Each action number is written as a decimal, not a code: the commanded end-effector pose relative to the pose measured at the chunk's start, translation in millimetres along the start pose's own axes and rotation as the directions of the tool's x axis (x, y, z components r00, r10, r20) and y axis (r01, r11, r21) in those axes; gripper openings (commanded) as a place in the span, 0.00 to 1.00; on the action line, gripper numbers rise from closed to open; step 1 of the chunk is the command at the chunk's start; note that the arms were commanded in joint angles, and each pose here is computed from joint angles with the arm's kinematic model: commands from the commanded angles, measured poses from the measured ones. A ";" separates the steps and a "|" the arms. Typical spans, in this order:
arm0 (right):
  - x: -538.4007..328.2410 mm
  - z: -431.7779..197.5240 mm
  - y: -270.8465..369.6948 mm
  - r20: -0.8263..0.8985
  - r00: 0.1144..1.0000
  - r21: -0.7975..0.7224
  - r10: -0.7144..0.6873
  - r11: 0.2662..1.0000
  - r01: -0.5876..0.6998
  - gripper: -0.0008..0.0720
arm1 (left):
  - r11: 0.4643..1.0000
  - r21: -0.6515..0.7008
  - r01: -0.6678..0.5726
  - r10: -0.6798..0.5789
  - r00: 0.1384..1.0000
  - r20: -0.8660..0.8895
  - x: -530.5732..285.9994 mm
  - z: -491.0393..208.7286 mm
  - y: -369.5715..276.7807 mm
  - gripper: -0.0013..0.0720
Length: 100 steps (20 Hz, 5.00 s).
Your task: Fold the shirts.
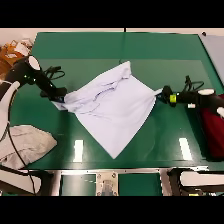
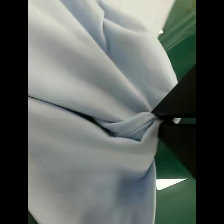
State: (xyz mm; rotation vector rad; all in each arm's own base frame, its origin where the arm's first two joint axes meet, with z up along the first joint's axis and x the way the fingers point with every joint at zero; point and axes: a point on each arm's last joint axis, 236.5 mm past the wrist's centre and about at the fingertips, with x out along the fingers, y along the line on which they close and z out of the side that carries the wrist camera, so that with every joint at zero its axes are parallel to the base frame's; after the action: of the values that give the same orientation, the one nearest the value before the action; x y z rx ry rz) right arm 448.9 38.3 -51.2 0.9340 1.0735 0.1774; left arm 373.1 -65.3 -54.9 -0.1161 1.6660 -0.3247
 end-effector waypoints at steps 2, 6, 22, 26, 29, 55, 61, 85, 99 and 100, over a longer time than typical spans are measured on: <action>23.7 56.1 26.6 -0.071 0.997 -0.086 0.016 0.996 -0.022 0.03 | 0.996 -0.060 0.065 -0.075 0.981 -0.178 27.2 -86.8 -27.9 0.05; 63.1 43.0 32.7 -0.147 0.989 -0.094 0.017 0.995 -0.031 0.03 | 0.988 -0.056 0.143 -0.149 0.980 -0.134 36.4 -106.0 -61.8 0.05; -87.4 -159.4 -59.8 -0.343 0.932 0.094 -0.119 0.983 0.160 0.42 | 0.975 0.190 -0.119 0.092 0.985 0.143 -35.2 -25.4 -24.0 0.94; -75.5 -261.2 -81.9 -0.430 0.893 0.100 -0.136 0.975 0.197 0.58 | 0.977 0.188 -0.100 0.068 0.983 0.170 -35.7 -19.1 -29.7 0.94; -61.1 -304.6 -90.7 -0.486 0.862 0.093 -0.144 0.972 0.214 0.61 | 0.980 0.188 -0.060 0.029 0.986 0.163 -35.0 -20.7 -38.8 0.94; -74.1 -93.6 -135.6 -0.118 0.945 0.129 -0.304 0.939 0.318 0.03 | 0.752 0.657 -0.050 0.078 0.997 -0.013 93.7 -117.8 -249.8 0.94; -74.4 -90.7 -133.6 -0.112 0.947 0.122 -0.300 0.942 0.313 0.03 | 0.716 0.657 -0.236 0.293 0.956 0.025 101.7 -114.9 -214.2 0.28; -76.8 -85.3 -59.2 -0.187 0.976 0.009 -0.114 0.993 0.118 0.03 | 0.970 0.088 0.226 -0.238 0.958 0.162 36.7 -69.7 -58.0 0.06; -67.9 -94.2 -49.6 -0.215 0.970 -0.028 -0.115 0.993 0.111 0.03 | 0.978 0.143 0.155 -0.184 0.959 0.215 11.4 -27.2 -97.7 1.00; -67.9 -94.0 -49.6 -0.214 0.970 -0.028 -0.115 0.993 0.112 0.03 | 0.978 0.138 0.154 -0.178 0.966 0.189 24.0 -29.7 -102.9 1.00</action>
State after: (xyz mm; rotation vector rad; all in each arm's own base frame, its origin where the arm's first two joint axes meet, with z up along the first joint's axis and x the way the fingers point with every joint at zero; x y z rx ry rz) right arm 322.2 24.5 -55.3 0.8520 1.3267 0.1997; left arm 333.7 -141.8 -30.3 -0.1969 1.4121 -0.5134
